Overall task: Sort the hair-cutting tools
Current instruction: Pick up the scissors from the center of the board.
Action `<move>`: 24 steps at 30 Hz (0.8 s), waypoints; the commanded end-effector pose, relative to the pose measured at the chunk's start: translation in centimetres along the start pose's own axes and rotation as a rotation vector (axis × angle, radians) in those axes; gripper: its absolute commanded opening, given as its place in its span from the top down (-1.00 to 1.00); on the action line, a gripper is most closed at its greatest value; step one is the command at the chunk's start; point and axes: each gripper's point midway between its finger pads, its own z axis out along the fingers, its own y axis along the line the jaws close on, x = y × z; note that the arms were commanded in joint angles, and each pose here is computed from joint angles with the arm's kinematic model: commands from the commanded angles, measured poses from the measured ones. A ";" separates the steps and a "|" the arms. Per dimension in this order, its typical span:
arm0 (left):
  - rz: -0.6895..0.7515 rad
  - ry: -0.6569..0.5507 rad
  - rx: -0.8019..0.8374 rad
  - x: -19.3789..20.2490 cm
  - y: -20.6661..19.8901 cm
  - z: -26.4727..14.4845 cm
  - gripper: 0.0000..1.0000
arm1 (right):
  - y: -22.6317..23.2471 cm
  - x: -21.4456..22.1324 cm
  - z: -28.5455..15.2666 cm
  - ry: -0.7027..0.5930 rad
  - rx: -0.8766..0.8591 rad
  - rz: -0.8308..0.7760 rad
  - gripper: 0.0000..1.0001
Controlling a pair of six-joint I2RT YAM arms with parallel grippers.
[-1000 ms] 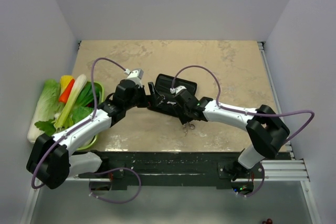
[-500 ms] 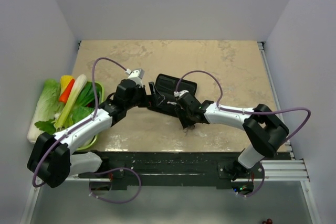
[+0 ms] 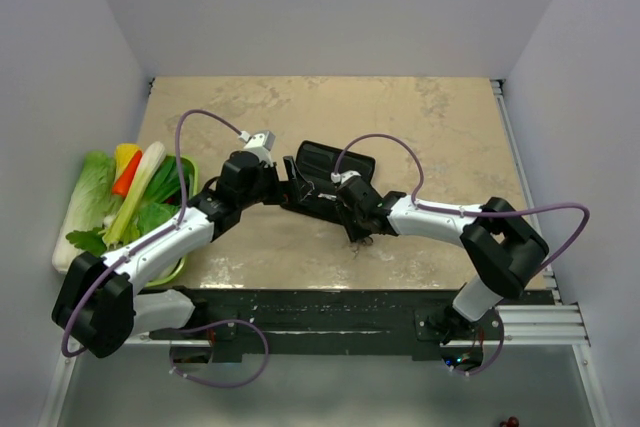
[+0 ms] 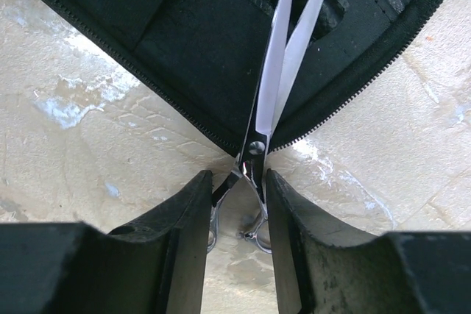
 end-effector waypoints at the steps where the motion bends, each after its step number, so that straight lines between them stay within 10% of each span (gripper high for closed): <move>1: -0.005 -0.034 0.035 -0.6 -0.8 0.2 -0.99 | -0.5 1.7 0.1 0.052 0.020 0.030 0.27; 24: 0.026 -0.006 0.014 -1.1 -0.9 1.9 -0.99 | -0.9 -1.4 -5.3 0.009 0.041 -0.090 0.60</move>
